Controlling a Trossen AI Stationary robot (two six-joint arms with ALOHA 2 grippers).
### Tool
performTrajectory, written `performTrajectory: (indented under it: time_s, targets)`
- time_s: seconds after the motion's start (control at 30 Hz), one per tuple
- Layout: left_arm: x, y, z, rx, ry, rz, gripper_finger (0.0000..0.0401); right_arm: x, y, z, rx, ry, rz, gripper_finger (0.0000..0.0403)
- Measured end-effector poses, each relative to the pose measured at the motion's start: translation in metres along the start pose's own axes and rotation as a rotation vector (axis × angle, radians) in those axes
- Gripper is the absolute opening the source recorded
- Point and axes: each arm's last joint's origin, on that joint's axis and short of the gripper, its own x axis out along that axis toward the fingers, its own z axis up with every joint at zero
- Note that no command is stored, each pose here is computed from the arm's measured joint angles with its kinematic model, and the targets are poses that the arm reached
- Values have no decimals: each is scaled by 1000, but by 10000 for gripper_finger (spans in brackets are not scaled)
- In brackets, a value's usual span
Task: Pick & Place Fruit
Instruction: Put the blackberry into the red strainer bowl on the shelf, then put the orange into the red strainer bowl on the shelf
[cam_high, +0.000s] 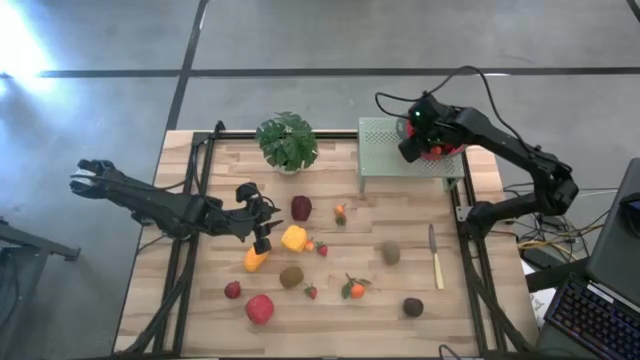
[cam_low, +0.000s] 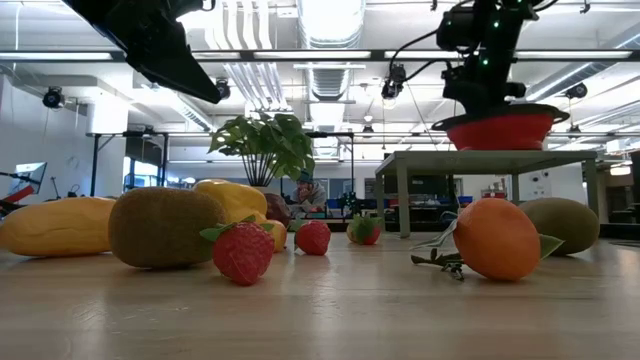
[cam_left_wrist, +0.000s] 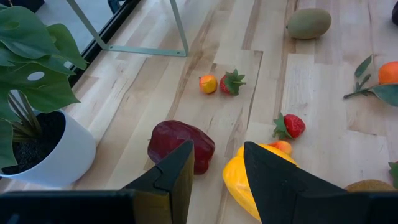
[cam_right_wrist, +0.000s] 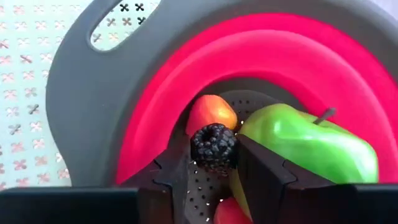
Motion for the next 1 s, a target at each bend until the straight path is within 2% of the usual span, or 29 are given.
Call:
performTrajectory:
  time_s: [0.23,0.53,0.77,1.0]
  targets:
    - [0,0,0,0,0,0,147,-7,-2,4,-3,-27,1,157]
    - [0,0,0,-1,0,0,147,-29,-8,15,6,-79,8,180]
    - [0,0,0,0,0,0,147,-58,-9,21,7,-107,99,178]
    - [0,0,0,0,0,0,147,-82,18,15,-95,-172,209,153]
